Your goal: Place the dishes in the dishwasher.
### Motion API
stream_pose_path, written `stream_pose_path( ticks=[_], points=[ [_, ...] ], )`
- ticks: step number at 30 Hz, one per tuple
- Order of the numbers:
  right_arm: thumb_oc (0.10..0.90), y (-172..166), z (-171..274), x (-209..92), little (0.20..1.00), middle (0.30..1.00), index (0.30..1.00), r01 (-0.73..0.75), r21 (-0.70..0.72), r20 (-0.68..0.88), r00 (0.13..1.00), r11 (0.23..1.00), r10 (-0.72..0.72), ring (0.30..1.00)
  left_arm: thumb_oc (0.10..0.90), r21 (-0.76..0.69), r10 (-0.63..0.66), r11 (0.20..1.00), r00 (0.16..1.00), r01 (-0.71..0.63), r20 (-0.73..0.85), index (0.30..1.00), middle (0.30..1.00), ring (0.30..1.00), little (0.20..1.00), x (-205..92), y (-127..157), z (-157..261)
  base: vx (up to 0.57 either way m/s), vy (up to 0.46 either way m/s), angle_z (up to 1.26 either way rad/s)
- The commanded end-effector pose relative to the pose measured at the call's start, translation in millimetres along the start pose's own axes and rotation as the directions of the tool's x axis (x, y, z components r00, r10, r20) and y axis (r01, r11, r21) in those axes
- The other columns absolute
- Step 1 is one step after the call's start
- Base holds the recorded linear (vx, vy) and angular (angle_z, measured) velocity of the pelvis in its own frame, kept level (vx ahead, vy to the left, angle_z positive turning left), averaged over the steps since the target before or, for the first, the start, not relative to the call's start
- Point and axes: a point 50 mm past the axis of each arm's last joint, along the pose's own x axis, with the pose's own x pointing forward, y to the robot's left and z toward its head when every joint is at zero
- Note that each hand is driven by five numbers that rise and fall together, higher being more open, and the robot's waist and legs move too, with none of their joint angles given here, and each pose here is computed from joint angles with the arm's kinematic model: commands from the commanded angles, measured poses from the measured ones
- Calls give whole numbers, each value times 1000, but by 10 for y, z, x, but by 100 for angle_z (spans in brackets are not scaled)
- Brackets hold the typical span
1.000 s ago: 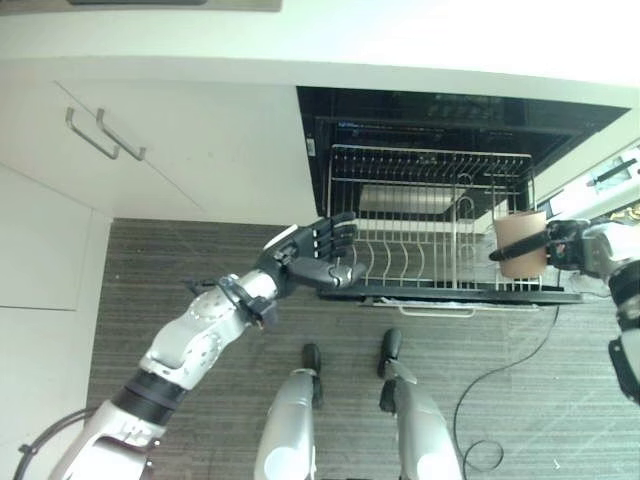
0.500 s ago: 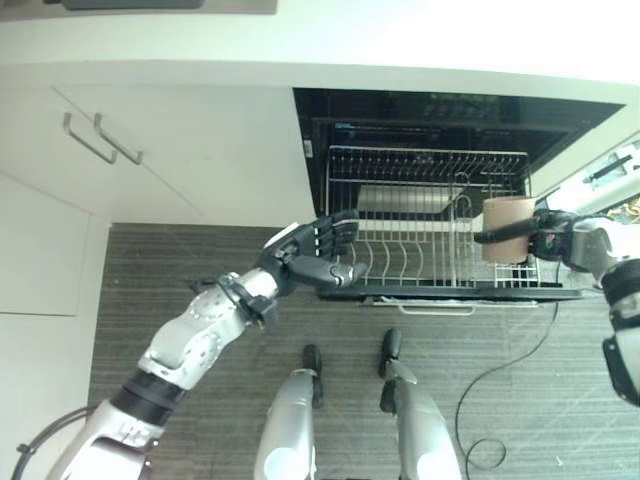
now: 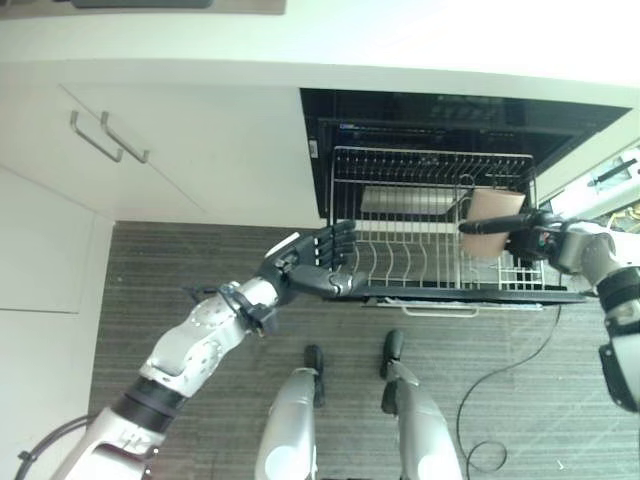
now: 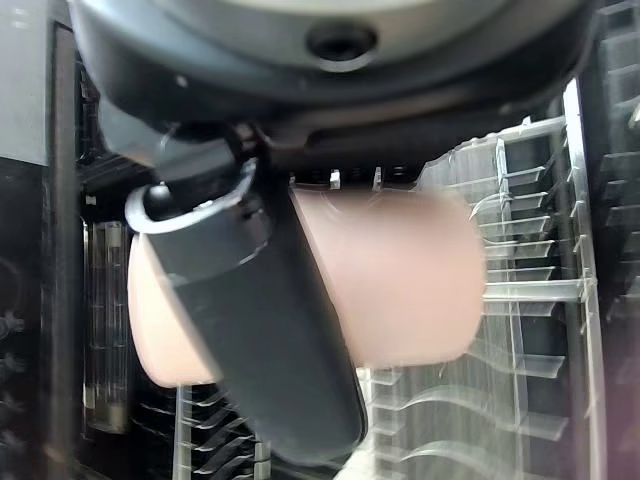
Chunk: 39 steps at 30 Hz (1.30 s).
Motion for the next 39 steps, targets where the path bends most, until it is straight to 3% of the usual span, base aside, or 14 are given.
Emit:
stream_pose_path(
  ticks=[1, 8, 10, 20, 22, 24, 26, 27, 31, 32, 34, 35, 38, 39],
  points=[
    [800, -261, 154, -109, 900, 900, 900, 155, -79, 84, 985, 985, -149, 900, 800, 12, -122, 992, 976, 122, 180, 900, 900, 900, 900, 49, -285, 258, 4, -5, -7],
    [800, -49, 12, -63, 900, 900, 900, 55, 45, 1, 998, 998, -55, 900, 800, 24, -141, 990, 979, 139, 149, 900, 900, 900, 900, 66, -313, 351, 29, -52, 2],
    [800, -378, 25, -130, 900, 900, 900, 458, -310, 95, 887, 833, -452, 900, 800, 27, -144, 989, 980, 142, 140, 900, 900, 900, 900, 65, -298, 342, 13, -16, 3],
    [800, -515, 305, -253, 900, 900, 900, 480, -233, 157, 877, 846, -454, 900, 800, 11, -159, 987, 976, 159, 146, 900, 900, 900, 900, 6, -333, 292, 2, 13, 2],
    [800, -319, 352, -223, 900, 900, 900, 173, 81, 109, 977, 982, -181, 900, 800, 3, -153, 988, 976, 154, 154, 900, 900, 900, 900, -20, -347, 265, -9, 37, 0],
    [800, -543, 414, -314, 900, 900, 900, 561, -251, 213, 827, 789, -521, 900, 800, 1, -156, 987, 977, 158, 147, 900, 900, 900, 900, -27, -351, 265, 23, 36, -4],
    [800, -158, 451, -245, 900, 900, 900, 98, 154, 112, 987, 983, -116, 900, 800, -9, -151, 988, 977, 154, 148, 900, 900, 900, 900, -26, -383, 216, 15, 38, -8],
    [800, -280, 400, -242, 900, 900, 900, 410, -104, 129, 909, 906, -396, 900, 800, -10, -152, 988, 978, 155, 143, 900, 900, 900, 900, -17, -374, 214, 16, 5, -4],
    [800, -105, 370, -195, 900, 900, 900, 70, 150, 97, 992, 986, -85, 900, 800, -2, -152, 988, 978, 154, 143, 900, 900, 900, 900, -22, -339, 211, -3, -12, 1],
    [800, -589, 344, -281, 900, 900, 900, 490, -134, 180, 867, 862, -465, 900, 800, 2, -153, 988, 978, 154, 140, 900, 900, 900, 900, -36, -324, 196, -21, -45, 8],
    [800, -182, 309, -187, 900, 900, 900, 49, 188, 120, 990, 981, -73, 900, 800, 8, -154, 988, 978, 155, 138, 900, 900, 900, 900, -16, -336, 193, -22, -52, 2],
    [800, -303, 286, -200, 900, 900, 900, 367, -7, 138, 922, 930, -363, 900, 800, 14, -155, 988, 979, 154, 134, 900, 900, 900, 900, 7, -325, 199, -16, -53, 2],
    [800, -177, 472, -250, 900, 900, 900, 275, 47, 169, 945, 960, -279, 900, 800, 12, -149, 989, 979, 149, 136, 900, 900, 900, 900, 26, -350, 233, 1, -11, 1],
    [800, -511, 560, -384, 900, 900, 900, 619, -176, 265, 779, 765, -569, 900, 800, 18, -160, 987, 978, 159, 133, 900, 900, 900, 900, 15, -349, 254, -23, -14, -6]
  ],
)
